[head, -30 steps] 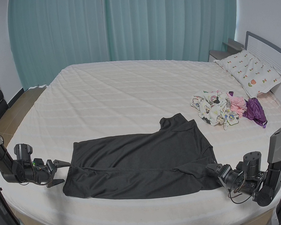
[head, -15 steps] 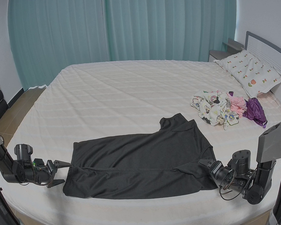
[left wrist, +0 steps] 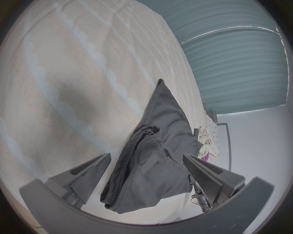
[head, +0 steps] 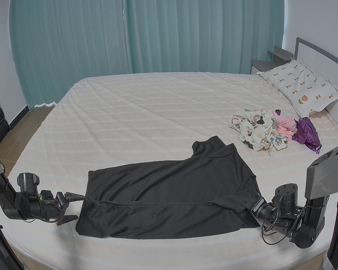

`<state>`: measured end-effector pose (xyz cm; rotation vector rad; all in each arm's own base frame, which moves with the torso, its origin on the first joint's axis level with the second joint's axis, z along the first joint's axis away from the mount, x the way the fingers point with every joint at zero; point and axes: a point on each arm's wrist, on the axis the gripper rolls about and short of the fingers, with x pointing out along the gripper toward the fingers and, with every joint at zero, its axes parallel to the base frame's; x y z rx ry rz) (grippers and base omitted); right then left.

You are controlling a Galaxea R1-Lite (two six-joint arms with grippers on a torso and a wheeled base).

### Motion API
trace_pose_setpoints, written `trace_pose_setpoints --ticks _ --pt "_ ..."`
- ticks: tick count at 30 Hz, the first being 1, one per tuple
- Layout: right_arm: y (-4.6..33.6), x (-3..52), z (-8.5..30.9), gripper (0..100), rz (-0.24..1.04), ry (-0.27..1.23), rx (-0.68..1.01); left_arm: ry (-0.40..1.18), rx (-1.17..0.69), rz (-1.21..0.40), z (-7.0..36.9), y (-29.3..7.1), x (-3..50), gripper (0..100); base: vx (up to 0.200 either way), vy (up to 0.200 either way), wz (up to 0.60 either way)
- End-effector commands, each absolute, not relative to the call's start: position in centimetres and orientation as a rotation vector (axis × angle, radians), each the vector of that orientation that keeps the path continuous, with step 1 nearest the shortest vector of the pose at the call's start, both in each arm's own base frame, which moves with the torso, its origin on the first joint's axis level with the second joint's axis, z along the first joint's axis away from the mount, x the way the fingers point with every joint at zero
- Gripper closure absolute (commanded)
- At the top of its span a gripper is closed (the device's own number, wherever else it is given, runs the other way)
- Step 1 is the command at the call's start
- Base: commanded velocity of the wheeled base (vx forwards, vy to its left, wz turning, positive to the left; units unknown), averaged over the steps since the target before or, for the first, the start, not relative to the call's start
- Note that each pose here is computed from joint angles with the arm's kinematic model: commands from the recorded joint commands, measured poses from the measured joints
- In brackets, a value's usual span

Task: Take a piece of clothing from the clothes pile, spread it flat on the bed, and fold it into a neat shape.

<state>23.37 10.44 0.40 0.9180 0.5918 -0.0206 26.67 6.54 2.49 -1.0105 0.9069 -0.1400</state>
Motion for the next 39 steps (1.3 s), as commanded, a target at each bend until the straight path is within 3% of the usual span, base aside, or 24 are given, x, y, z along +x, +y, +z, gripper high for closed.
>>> trace_pose_setpoints --ticks 1,17,28,39 --pt "10.7 23.1 0.6 100 -0.006 0.588 0.901 0.908 -1.012 -0.139 2.5 6.5 26.7 0 0.0 0.0 0.0" --pt "10.5 22.2 4.9 100 0.116 0.469 0.883 0.908 -1.01 -0.138 2.4 6.5 26.7 0 0.0 0.0 0.0" --pt "10.3 21.6 7.8 100 0.196 0.522 0.861 0.909 -1.011 -0.138 2.4 6.5 26.7 0 0.0 0.0 0.0" --pt "10.3 23.5 10.5 100 0.145 0.603 0.846 0.909 -1.011 -0.138 2.4 6.5 26.7 0 0.0 0.0 0.0"
